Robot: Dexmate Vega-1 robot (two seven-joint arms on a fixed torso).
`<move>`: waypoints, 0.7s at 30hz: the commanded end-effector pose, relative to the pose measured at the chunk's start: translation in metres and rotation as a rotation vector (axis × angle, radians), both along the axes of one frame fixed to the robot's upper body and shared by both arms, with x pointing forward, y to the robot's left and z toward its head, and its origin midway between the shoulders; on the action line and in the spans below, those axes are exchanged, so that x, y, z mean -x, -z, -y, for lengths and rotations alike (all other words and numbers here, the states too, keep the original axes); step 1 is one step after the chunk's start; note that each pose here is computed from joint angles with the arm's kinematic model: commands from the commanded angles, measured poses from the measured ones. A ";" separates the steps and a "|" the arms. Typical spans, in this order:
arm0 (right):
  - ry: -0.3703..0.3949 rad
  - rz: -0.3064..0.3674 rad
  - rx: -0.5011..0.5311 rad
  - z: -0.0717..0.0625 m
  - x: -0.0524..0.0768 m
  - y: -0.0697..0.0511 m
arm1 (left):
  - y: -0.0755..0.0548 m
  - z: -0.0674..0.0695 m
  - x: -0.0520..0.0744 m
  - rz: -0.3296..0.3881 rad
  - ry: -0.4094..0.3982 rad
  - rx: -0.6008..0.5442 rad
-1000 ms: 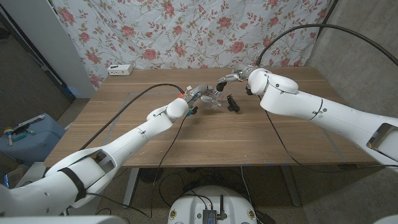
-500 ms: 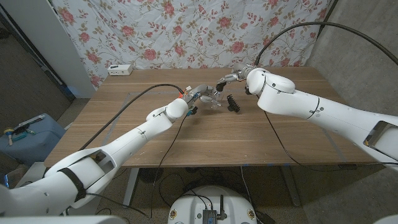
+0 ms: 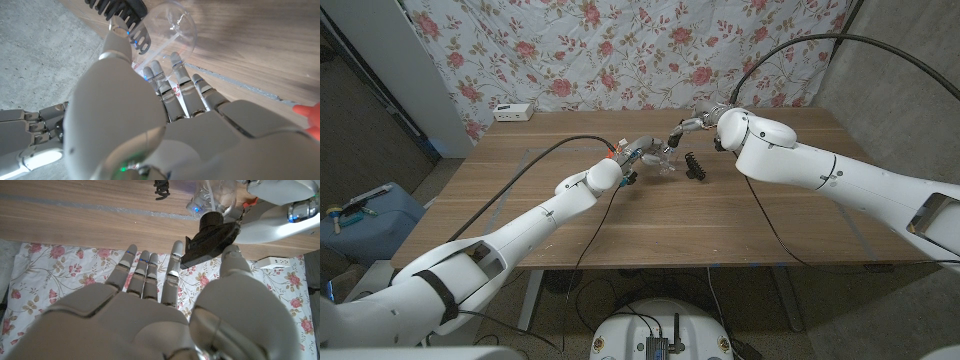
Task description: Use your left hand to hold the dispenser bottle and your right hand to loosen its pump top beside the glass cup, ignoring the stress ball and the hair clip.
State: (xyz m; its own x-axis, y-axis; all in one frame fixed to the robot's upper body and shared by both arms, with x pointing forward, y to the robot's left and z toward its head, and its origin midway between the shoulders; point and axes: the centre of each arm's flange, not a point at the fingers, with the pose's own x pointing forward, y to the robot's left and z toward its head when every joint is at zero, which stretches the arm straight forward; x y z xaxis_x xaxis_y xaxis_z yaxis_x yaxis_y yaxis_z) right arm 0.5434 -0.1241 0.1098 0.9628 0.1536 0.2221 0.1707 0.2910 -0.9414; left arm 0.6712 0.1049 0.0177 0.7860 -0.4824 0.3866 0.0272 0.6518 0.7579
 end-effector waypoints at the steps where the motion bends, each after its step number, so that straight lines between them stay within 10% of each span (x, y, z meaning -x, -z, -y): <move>1: -0.045 -0.016 -0.014 0.004 -0.001 -0.003 | 0.001 -0.001 -0.001 -0.006 -0.006 0.006; 21: -0.119 -0.050 -0.037 0.007 -0.007 -0.006 | 0.003 -0.001 -0.002 -0.012 -0.004 0.016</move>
